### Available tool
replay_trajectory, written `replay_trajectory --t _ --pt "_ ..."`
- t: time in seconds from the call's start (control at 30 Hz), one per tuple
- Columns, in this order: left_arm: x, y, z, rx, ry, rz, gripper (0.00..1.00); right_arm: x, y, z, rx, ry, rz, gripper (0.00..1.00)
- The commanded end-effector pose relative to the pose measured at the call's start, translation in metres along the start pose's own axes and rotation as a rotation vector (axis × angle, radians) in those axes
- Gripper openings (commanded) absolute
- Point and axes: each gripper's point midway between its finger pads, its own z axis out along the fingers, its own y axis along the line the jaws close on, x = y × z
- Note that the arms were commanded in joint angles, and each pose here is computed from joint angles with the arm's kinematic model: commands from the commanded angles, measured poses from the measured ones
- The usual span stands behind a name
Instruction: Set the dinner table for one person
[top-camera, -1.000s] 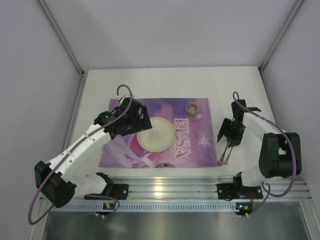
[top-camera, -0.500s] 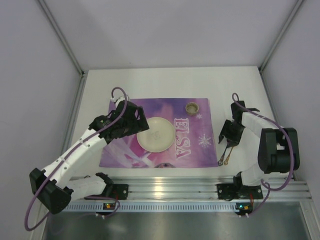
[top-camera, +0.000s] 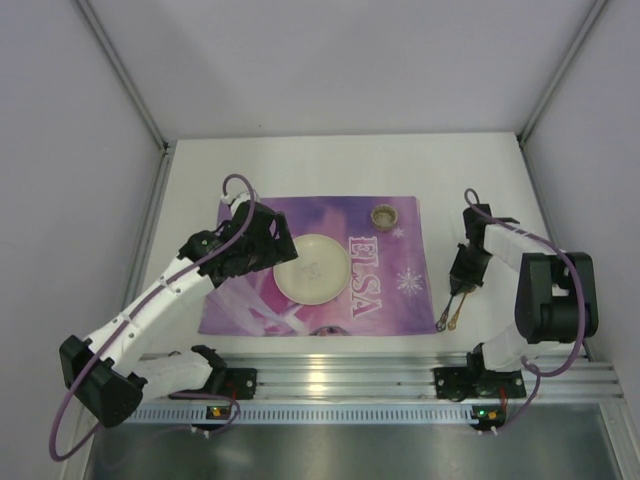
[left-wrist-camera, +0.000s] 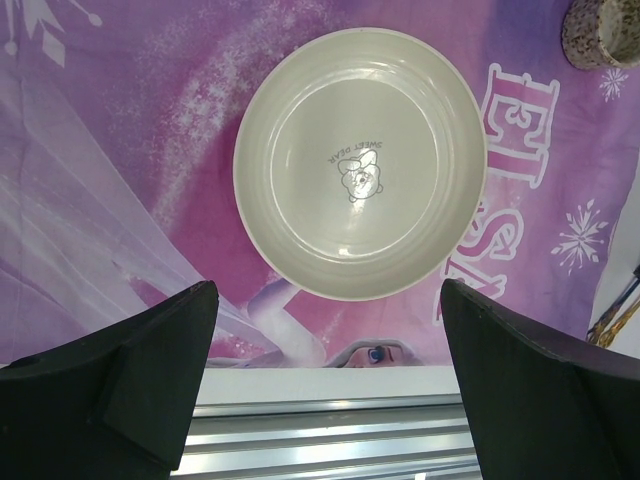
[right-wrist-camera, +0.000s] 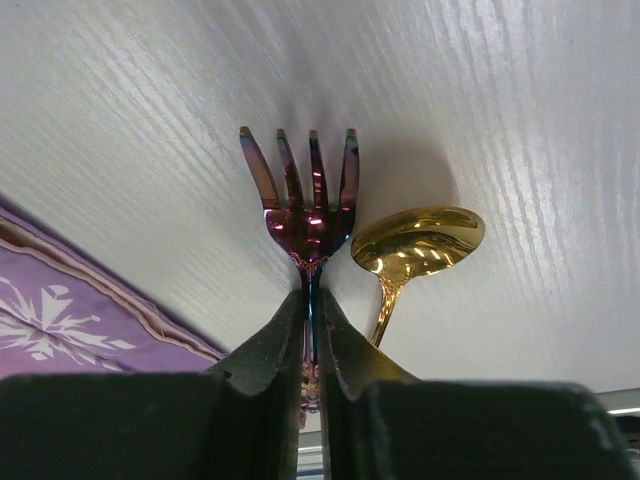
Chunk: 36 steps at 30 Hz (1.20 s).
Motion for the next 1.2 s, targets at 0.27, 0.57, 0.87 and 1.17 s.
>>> replay_trajectory --t 0.27,0.57,0.87,1.17 --pt "-0.005 -0.008 0.003 -0.001 0.003 0.008 0.98 -0.013 0.004 0.016 -0.01 -0.035 -0.009 0.0" --pt "-0.018 -0.059 -0.004 0.192 0.004 0.061 0.98 -0.042 0.029 -0.064 -0.142 -0.178 -0.02 0.0" --pt "0.013 -0.185 -0.041 0.674 0.04 0.203 0.98 -0.036 0.049 -0.152 -0.323 -0.275 -0.027 0.0" --pt "0.095 -0.281 -0.056 0.957 0.188 0.274 0.96 -0.011 0.065 -0.209 -0.477 -0.307 -0.036 0.0"
